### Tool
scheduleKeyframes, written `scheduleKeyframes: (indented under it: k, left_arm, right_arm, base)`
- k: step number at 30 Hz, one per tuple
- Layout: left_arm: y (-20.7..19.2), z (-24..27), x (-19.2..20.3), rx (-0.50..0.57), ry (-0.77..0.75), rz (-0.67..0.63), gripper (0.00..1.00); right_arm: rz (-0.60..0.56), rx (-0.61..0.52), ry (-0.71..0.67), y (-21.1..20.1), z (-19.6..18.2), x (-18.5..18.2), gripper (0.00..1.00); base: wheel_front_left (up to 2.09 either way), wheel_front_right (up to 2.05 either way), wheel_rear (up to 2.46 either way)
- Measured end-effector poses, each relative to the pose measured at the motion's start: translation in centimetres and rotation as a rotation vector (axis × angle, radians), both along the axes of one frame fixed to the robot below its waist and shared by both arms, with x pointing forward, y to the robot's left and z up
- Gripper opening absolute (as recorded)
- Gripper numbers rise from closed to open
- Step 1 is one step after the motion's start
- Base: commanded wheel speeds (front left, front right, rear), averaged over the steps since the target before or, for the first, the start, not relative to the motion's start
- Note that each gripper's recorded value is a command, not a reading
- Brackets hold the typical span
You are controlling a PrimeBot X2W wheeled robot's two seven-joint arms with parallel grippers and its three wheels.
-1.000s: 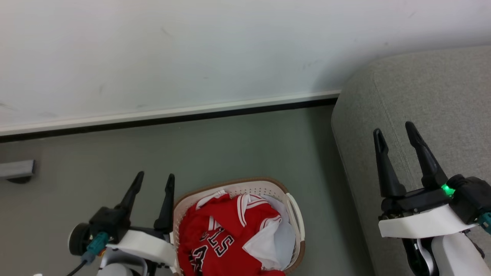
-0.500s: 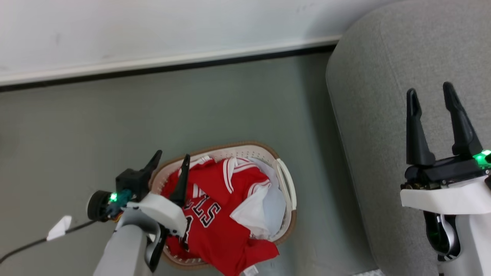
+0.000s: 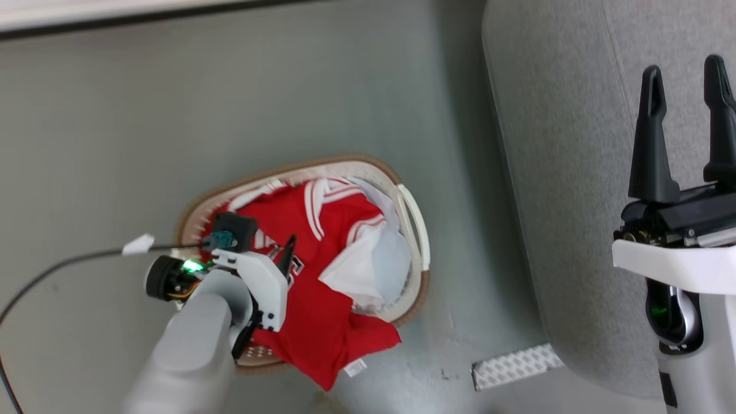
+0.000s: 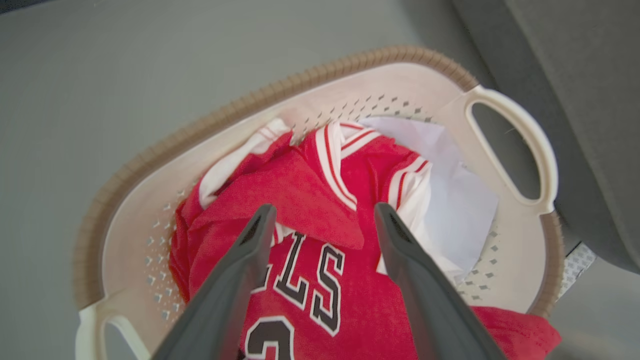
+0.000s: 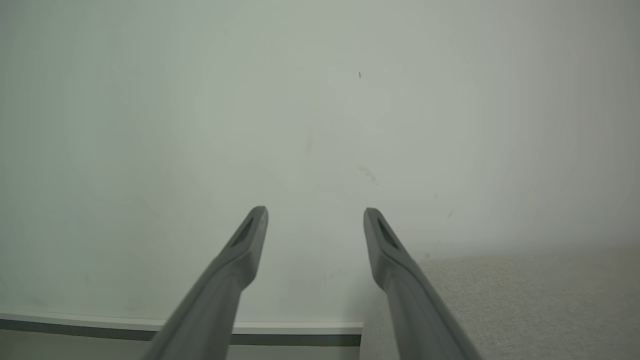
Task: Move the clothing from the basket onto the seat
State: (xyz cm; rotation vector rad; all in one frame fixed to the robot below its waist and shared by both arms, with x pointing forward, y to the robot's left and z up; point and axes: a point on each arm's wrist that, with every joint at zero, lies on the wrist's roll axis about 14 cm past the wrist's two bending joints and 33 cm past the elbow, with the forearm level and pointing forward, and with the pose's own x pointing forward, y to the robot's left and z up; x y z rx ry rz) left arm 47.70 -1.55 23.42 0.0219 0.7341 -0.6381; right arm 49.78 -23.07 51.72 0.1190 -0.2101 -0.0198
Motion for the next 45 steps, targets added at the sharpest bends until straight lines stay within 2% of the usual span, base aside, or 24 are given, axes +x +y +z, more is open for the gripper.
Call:
scheduleKeyframes:
  k: [5,14,24,29,30,31,32,33,39,45]
  left_arm:
    - [0.0,-4.6,-2.5,0.098,0.187,-0.067,1.0]
    - [0.2,-9.9,-5.3,0.221,0.383,-0.163,1.0]
    - [0.6,-14.4,-6.8,0.352,0.458,-0.306,1.0]
    - [0.0,-15.2,-7.4,0.368,0.461,-0.362,1.0]
    - [-0.1,-15.3,-7.4,0.372,0.459,-0.37,0.82]
    - [-0.1,-15.3,-7.4,0.372,0.457,-0.372,0.54]
    - [-0.2,-15.3,-7.4,0.372,0.453,-0.381,0.11]
    - [-0.3,-15.2,-7.3,0.371,0.443,-0.387,0.0]
    - [-0.7,-14.1,-6.6,0.331,0.391,-0.378,0.0]
    - [-1.4,-11.5,-5.7,0.295,0.322,-0.365,0.0]
  right_arm:
    - [-0.016,-0.009,0.021,-0.6,-1.1,0.6,1.0]
    - [-0.035,-0.03,0.052,-1.5,-2.7,1.3,1.0]
    - [-0.04,-0.029,0.109,-2.1,-5.2,1.8,1.0]
    - [-0.046,-0.036,0.129,-2.4,-6.1,1.9,1.0]
    - [-0.045,-0.034,0.132,-2.4,-6.2,1.9,1.0]
    - [-0.045,-0.034,0.134,-2.4,-6.2,1.9,1.0]
    - [-0.044,-0.033,0.135,-2.3,-6.3,1.9,1.0]
    - [-0.044,-0.033,0.135,-2.3,-6.3,2.0,1.0]
    - [-0.038,-0.022,0.12,-2.1,-5.8,2.1,1.0]
    - [-0.029,-0.025,0.069,-1.7,-3.5,2.1,1.0]
  base:
    - [0.0,0.0,0.0]
    - [0.0,0.0,0.0]
    - [0.0,0.0,0.0]
    - [0.0,0.0,0.0]
    - [0.0,0.0,0.0]
    - [0.0,0.0,0.0]
    - [0.0,0.0,0.0]
    - [0.0,0.0,0.0]
    - [0.0,0.0,0.0]
    - [0.0,0.0,0.0]
